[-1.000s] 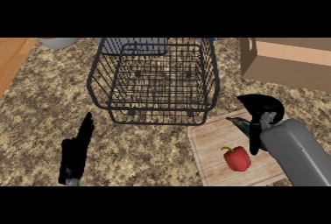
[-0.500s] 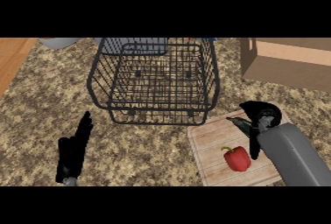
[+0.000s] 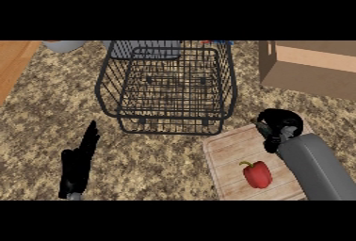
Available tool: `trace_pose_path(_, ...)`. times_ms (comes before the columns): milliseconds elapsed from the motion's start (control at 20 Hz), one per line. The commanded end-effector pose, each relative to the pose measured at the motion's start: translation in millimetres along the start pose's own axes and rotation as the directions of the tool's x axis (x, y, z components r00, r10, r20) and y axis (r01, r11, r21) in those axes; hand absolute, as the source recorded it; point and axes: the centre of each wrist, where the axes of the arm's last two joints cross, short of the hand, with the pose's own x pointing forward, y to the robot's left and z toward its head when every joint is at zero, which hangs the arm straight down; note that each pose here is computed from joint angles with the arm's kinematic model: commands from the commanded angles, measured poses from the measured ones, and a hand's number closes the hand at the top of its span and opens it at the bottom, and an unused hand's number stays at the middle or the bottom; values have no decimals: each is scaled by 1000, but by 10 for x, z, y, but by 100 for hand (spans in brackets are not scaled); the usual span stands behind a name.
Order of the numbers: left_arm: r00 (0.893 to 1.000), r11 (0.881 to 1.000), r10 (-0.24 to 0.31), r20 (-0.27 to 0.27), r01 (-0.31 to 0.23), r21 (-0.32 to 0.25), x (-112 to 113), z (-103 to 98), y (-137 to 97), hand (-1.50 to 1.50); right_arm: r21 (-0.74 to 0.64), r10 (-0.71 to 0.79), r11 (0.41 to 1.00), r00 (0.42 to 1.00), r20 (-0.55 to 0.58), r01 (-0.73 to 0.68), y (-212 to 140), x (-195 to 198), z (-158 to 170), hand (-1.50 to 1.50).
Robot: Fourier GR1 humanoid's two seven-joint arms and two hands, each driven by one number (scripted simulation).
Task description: Pick the eggplant from the cutting board and place it in the tiered basket
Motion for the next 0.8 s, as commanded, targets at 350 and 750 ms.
trace_pose_path(350,1000,1000,-17,-7,17,18,-100,76,104,0,-210,103,976,968,230,-54,454,233,81,150)
trace_pose_path(750,1000,1000,-5,-7,6,17,17,-25,-66,0,-396,-40,893,914,403,214,392,356,383,150)
